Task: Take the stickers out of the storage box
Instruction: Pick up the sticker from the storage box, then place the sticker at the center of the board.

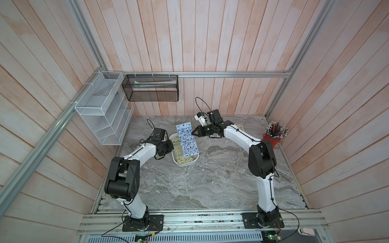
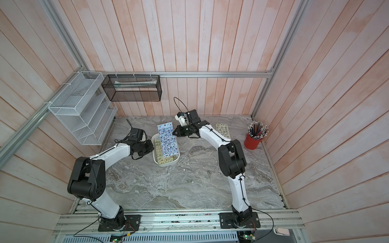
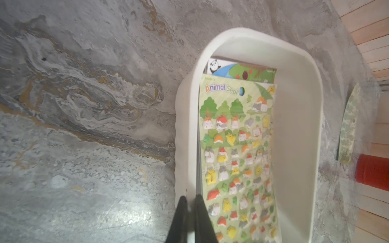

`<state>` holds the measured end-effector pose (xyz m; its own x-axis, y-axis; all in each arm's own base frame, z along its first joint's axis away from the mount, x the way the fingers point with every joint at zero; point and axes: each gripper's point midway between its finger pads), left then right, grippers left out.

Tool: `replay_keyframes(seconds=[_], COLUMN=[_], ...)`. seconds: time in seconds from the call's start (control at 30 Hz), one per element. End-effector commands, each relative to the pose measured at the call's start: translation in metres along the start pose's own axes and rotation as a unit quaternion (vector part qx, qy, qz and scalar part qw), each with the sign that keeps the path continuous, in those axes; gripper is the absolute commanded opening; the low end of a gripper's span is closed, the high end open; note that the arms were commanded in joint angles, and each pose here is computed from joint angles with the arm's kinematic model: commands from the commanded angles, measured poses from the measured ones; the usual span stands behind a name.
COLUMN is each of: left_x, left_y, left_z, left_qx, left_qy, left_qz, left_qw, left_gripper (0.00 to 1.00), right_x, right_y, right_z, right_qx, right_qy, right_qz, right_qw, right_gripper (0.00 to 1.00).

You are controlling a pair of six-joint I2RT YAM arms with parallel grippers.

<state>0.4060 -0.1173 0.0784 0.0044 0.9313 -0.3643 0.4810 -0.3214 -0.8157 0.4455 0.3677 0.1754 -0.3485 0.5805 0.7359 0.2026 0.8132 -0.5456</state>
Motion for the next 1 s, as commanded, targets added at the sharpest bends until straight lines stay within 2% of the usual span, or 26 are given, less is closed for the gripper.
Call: replay_keyframes(seconds=[0.0,0.13,0.5,0.7,0.97], left_x=[0.012,0.01,0.006,0.005,-0.001], left_y=[0.002,0.002,0.002,0.004,0.005], left_z=[0.011,0.012,0.013,0.014,0.012], left_qx=[0.016,0.019,0.021,0.026,0.025], left_qy=[-0.003,0.003,0.018,0.022,0.032], left_qz=[-0.024,-0.024,-0.03,-0.028,-0.021], left_qw=[1.0,1.0,0.999,0.999,0.999], left_gripper=[0.0,0.0,0.0,0.0,0.0], right_x=[-0.006,-0.046,-0.169,-0.225,-0.277], right_y=[-0.034,-0.059,-0.113,-0.131,-0.143], right_z=[-0.015,-0.032,-0.048,-0.052,-0.057], right_qx=[-0.001,-0.006,-0.015,-0.012,-0.014], right_qy=[0.008,0.027,0.08,0.097,0.114], right_qz=[-0.003,0.02,0.099,0.163,0.213], right_qw=[1.0,0.999,0.992,0.982,0.97], right_gripper=[0.0,0.0,0.01,0.02,0.02])
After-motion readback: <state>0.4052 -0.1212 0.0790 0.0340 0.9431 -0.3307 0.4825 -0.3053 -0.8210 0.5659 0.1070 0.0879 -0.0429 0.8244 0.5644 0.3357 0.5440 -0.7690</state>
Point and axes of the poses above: each gripper's point midway between its finger pads, its own y axis out along the fingers, its own x axis along the line the jaws close on, z = x × y, and after that the axes turned 14 degrees about y, right-handed
